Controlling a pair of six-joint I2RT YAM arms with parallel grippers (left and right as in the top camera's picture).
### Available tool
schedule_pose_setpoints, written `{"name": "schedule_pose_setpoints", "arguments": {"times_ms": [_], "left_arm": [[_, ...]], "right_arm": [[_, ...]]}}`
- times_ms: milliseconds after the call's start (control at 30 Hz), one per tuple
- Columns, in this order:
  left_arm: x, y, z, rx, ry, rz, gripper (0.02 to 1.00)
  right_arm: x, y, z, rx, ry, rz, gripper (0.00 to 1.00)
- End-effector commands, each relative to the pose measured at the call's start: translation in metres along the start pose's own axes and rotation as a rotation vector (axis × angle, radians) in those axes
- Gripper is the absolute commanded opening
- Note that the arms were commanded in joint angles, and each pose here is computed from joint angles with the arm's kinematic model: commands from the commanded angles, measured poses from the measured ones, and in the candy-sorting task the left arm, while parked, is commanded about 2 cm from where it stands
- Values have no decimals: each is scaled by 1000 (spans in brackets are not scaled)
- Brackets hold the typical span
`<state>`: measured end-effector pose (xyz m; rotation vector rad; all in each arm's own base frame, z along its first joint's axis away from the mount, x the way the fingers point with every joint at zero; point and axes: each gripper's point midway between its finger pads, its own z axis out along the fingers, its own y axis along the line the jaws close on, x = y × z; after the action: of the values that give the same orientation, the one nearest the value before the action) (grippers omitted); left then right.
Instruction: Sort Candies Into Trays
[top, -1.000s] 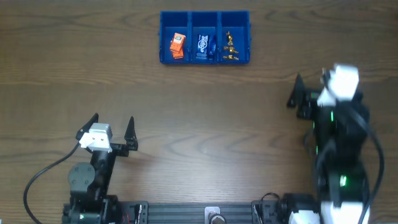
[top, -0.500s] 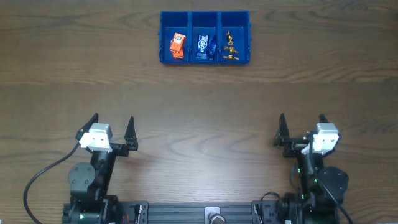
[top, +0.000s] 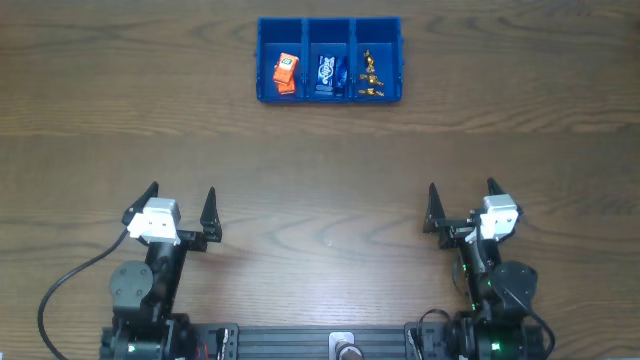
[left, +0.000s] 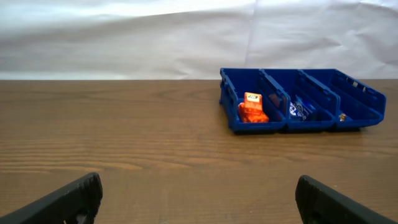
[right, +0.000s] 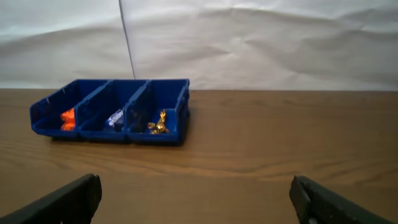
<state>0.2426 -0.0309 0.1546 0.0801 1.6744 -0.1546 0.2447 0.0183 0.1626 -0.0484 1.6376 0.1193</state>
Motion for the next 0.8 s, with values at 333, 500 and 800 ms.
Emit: {"name": "schedule_pose_setpoints", "arguments": {"times_ms": [333,500,800], "left_arm": [[16,-1,1,13,46,-2,996],[16,-1,1,13,46,-2,998],[16,-1,1,13,46,-2,998]], "right_arm": [[4,-2,1,17,4,9,998],[4,-2,1,17,4,9,998],[4,-2,1,17,4,9,998]]}}
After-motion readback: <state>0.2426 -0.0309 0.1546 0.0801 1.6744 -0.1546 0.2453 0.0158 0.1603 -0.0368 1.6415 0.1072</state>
